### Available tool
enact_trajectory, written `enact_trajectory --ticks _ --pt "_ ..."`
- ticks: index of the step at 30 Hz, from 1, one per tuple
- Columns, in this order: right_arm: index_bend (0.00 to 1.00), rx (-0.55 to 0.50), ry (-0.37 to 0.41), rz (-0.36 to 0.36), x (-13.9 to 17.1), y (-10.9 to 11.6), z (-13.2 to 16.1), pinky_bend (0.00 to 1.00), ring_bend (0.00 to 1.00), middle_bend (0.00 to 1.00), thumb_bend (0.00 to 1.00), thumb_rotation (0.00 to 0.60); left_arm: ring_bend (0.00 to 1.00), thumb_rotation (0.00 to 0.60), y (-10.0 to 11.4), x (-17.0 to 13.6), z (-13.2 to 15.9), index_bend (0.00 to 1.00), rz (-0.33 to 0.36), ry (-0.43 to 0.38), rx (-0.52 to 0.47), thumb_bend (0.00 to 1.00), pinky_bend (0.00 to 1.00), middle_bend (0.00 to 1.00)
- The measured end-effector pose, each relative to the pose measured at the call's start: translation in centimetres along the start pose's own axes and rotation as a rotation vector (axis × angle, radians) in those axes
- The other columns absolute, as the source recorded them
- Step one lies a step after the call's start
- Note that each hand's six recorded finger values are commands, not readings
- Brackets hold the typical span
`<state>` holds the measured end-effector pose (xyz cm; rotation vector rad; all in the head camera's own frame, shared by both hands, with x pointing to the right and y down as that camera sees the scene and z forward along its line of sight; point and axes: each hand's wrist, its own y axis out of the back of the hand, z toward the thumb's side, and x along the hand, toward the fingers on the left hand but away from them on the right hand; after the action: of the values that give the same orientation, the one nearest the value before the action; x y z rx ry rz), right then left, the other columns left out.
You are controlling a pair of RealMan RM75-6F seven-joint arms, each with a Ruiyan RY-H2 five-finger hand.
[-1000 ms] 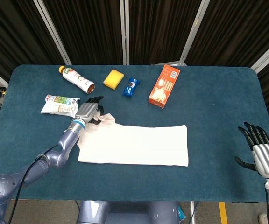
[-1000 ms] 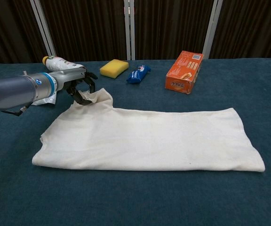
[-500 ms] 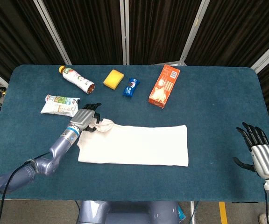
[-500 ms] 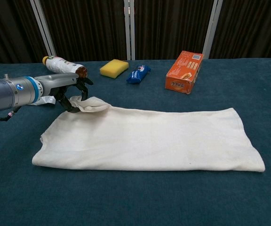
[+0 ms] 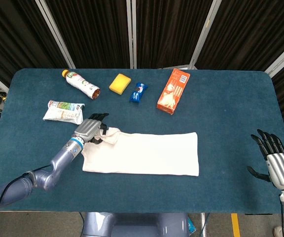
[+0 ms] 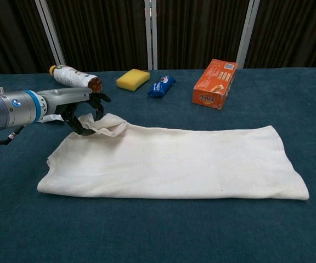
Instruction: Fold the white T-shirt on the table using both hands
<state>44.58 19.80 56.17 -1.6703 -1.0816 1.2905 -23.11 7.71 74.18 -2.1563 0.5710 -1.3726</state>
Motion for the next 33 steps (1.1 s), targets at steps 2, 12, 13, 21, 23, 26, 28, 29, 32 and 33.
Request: enact_trajectory --ticks 2,12,13,21,23,26,28,29,32,33 --pt "0.13 0.000 0.000 0.000 0.0 0.0 0.0 0.00 0.00 0.00 0.10 0.600 0.00 0.600 -0.2 -0.3 0.1 0.69 -0.007 -0.004 0.012 0.65 0.00 0.00" --pt "0.13 -0.002 0.002 -0.004 0.0 0.1 0.0 0.00 0.00 0.00 0.09 0.600 0.00 0.600 -2.2 -0.4 1.2 0.68 -0.048 -0.018 0.009 0.65 0.00 0.00" --pt "0.13 -0.003 0.001 -0.004 0.0 0.2 0.0 0.00 0.00 0.00 0.10 0.600 0.00 0.600 -2.4 -0.4 1.4 0.68 -0.051 -0.019 0.005 0.65 0.00 0.00" --pt "0.13 -0.004 0.001 -0.006 0.1 0.3 0.0 0.00 0.00 0.00 0.10 0.600 0.00 0.600 -3.0 -0.5 1.6 0.54 -0.065 -0.021 0.008 0.64 0.00 0.00" --pt "0.13 -0.004 0.001 -0.006 0.1 0.3 0.0 0.00 0.00 0.00 0.10 0.600 0.00 0.600 -3.1 -0.5 1.5 0.31 -0.069 -0.022 0.017 0.62 0.00 0.00" --pt "0.13 -0.005 0.001 -0.008 0.1 0.3 0.0 0.00 0.00 0.00 0.09 0.600 0.00 0.600 -3.1 -0.6 1.4 0.05 -0.070 -0.022 0.023 0.54 0.00 0.00" --pt "0.13 -0.005 0.001 -0.010 0.1 0.4 0.0 0.00 0.00 0.00 0.09 0.600 0.00 0.600 -2.9 -0.8 1.2 0.00 -0.069 -0.020 0.029 0.46 0.00 0.00" --pt "0.13 -0.005 0.001 -0.011 0.1 0.4 0.0 0.00 0.00 0.00 0.10 0.600 0.00 0.600 -2.8 -0.9 1.1 0.00 -0.069 -0.018 0.034 0.43 0.00 0.00" --pt "0.13 -0.005 0.001 -0.012 0.1 0.5 0.0 0.00 0.00 0.00 0.10 0.600 0.00 0.600 -2.5 -1.3 0.7 0.00 -0.068 -0.013 0.048 0.36 0.00 0.00" --pt "0.13 -0.006 0.002 -0.012 0.1 0.5 0.0 0.00 0.00 0.00 0.10 0.600 0.00 0.600 -2.3 -1.5 0.6 0.00 -0.070 -0.011 0.048 0.33 0.00 0.00"
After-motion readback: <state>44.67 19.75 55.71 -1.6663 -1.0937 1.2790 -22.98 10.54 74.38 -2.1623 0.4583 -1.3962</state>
